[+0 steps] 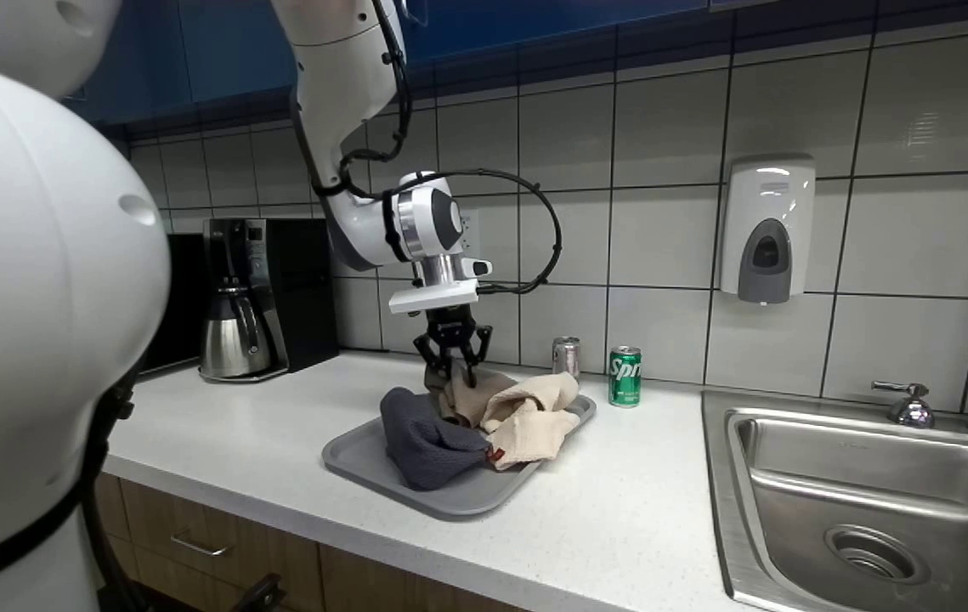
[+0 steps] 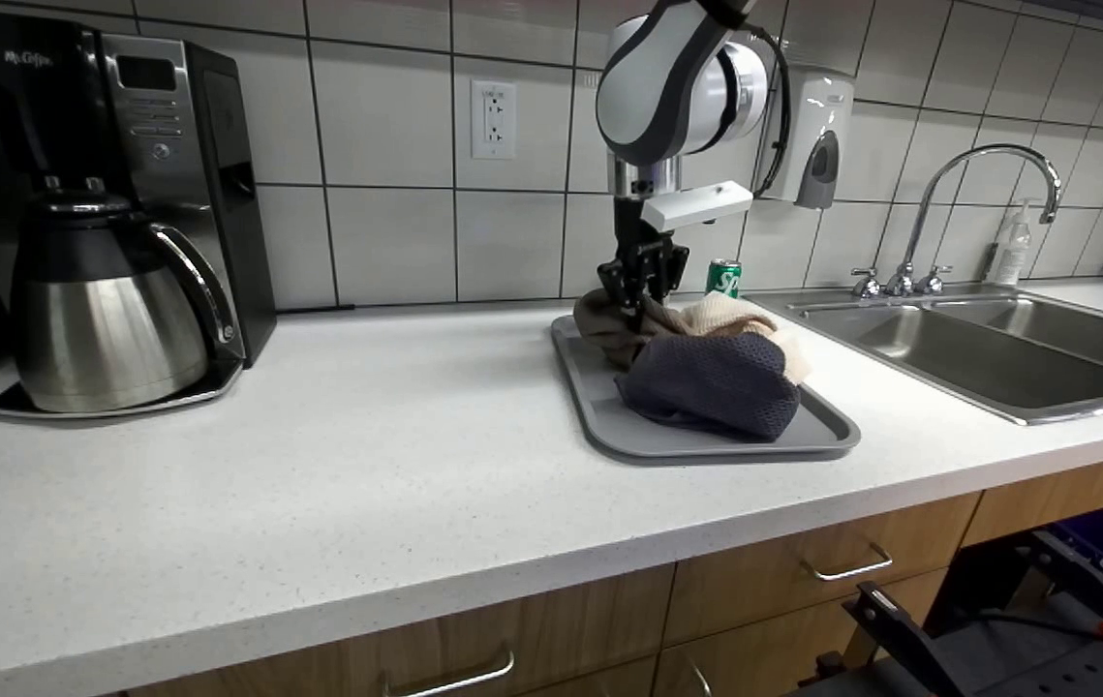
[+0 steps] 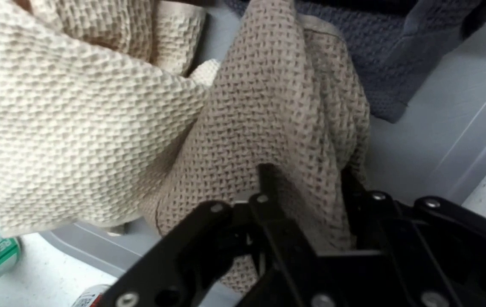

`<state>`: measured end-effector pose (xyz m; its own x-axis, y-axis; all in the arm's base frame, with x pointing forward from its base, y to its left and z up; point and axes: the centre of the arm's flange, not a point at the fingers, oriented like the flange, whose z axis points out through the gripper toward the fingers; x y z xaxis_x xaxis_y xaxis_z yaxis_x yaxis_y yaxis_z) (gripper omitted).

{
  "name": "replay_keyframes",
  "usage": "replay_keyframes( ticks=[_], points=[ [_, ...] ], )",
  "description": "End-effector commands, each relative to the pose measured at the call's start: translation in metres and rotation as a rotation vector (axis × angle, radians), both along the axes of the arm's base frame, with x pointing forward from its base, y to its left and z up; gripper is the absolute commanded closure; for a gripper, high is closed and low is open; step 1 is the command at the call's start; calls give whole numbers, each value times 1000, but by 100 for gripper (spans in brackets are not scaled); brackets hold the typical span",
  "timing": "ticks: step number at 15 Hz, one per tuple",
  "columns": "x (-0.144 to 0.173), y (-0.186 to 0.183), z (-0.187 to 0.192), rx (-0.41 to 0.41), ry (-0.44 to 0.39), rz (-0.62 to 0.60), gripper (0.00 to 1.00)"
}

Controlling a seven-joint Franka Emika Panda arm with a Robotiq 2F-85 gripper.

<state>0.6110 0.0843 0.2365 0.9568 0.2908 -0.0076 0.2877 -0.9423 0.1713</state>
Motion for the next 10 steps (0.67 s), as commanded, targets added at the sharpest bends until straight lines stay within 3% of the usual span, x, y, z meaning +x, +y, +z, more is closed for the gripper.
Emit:
replay_keyframes(
  ticks=[1,5,10],
  points=[
    [-1,0,9,8,-20,-14,29],
    [-3,6,11,11,-29,-7,1],
    [-10,18,19,8,-47,0,0]
  ],
)
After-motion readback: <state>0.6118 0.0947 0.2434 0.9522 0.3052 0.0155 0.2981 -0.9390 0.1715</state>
